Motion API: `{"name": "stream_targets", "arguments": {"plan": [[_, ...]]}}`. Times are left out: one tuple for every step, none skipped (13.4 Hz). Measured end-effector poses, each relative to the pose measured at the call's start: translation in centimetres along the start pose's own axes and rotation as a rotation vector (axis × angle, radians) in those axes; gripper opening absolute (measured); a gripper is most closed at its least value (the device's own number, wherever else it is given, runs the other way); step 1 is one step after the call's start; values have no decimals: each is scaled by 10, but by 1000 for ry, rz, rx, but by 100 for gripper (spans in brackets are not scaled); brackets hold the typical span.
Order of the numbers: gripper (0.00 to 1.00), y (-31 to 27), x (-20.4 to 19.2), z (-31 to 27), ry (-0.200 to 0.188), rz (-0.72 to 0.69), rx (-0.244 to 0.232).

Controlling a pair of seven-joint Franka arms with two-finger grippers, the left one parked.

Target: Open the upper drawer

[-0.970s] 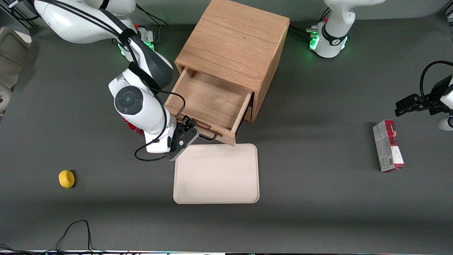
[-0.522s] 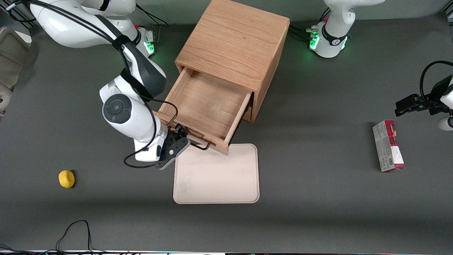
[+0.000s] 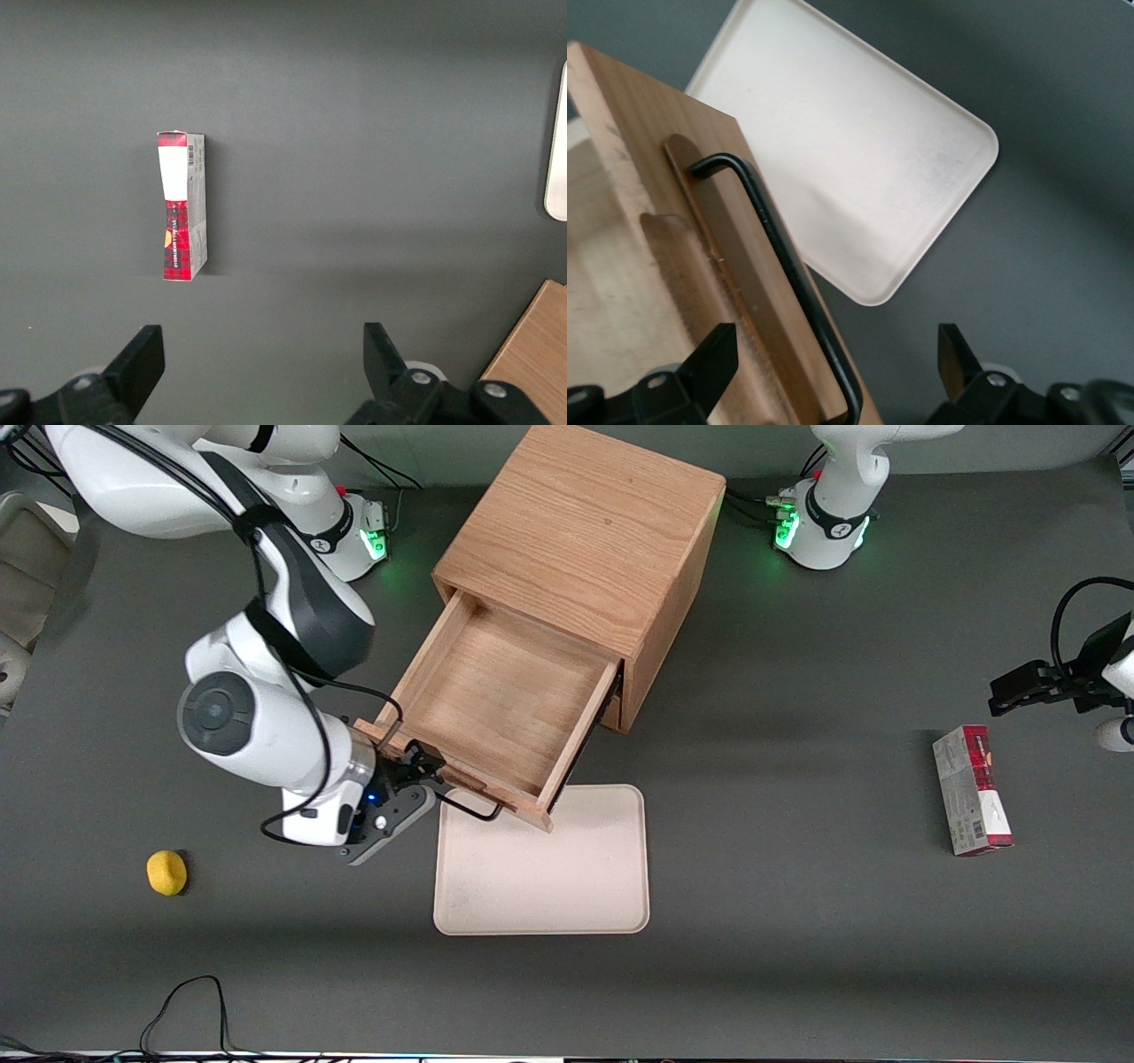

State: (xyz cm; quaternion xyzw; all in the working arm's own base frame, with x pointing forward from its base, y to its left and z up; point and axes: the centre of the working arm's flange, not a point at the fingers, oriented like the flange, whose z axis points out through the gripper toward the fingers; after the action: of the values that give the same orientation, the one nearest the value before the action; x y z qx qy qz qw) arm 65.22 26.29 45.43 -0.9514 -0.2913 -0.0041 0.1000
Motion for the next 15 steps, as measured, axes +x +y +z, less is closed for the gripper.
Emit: {"name": "stream_targets", "arguments": {"plan": [[100, 1, -2, -5, 2, 15, 22], [100, 6, -4, -8, -4, 29, 28], [100, 16, -9, -13, -13, 48, 18], [100, 31, -17, -21, -30, 79, -1], [100, 52, -29, -35, -42, 123, -21], [100, 75, -42, -55, -35, 180, -35], [100, 100, -60, -80, -24, 243, -49], [100, 121, -82, -104, -29, 299, -64], [100, 135, -104, -125, -52, 344, -80], [100, 142, -124, -144, -70, 376, -107], [100, 145, -141, -158, -83, 401, -148], [100, 144, -157, -169, -89, 439, -186], [100, 140, -171, -177, -89, 496, -212], [100, 136, -185, -182, -86, 546, -227], [100, 131, -197, -187, -78, 575, -235]]}}
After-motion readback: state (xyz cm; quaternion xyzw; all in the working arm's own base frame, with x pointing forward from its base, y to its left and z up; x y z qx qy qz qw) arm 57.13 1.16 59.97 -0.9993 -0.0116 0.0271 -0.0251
